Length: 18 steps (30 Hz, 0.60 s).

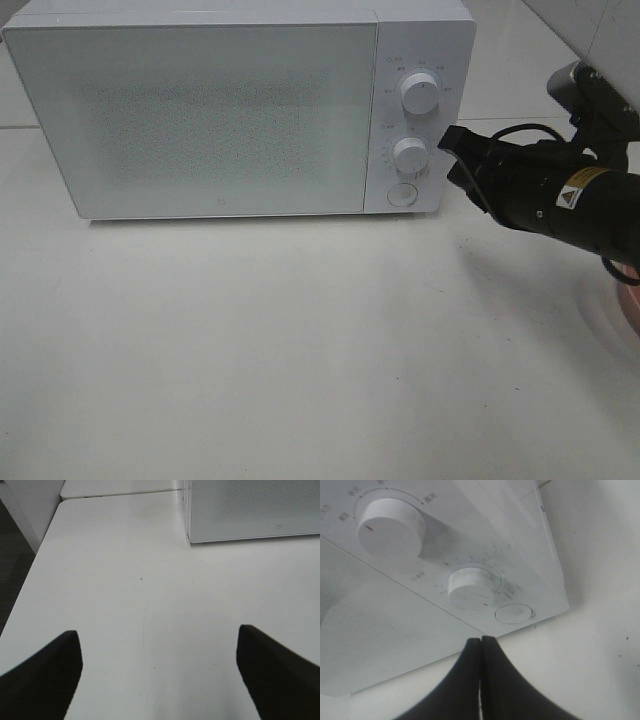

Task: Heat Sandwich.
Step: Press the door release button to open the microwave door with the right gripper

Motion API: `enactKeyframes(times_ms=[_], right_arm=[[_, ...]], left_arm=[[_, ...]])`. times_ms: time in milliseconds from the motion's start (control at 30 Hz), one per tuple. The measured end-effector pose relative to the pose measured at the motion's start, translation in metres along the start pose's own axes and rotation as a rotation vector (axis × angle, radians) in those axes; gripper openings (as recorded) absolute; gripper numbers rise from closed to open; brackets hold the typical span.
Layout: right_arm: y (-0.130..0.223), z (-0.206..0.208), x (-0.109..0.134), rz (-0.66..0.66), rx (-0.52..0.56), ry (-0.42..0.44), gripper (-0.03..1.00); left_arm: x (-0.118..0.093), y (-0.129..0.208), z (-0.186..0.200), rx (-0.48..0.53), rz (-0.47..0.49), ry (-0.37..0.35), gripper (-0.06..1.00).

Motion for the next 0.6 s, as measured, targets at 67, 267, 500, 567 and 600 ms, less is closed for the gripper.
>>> enactKeyframes(times_ms=[67,267,500,567,600], right_arm=[[0.001,-0.003,-0.002,-0.038,0.001,-0.001,0.01],[0.010,-0.016,-0.008,-0.234,0.009,-0.034,0.01],[0.024,-0.027,-0.016,-0.379,0.043,-0.060,0.01],[0.026,-0.028,-0.018,-0.393,0.050,-0.053,0.01],[0.030,-0.030,-0.022,-0.411,0.061,-0.042,0.01]], left_arm=[[0.000,0.000,0.000,0.000,0.000,0.000,0.77],[0.000,0.000,0.000,0.000,0.000,0.000,0.77],[0.000,0.000,0.000,0.000,0.000,0.000,0.77],[0.000,0.000,0.000,0.000,0.000,0.000,0.77],[0.000,0.000,0.000,0.000,0.000,0.000,0.77]])
Point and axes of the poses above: a point on each arm's last joint axis where the gripper is mounted, z pointing back along that axis away from the gripper, x along the wrist's bending axis when the last joint is at zero, y = z × x, the point moved 8 cm from there along -z, pointing out along that axis toward the gripper, and after that the axes turned 12 degrees about -z, right-handed, at the moved point
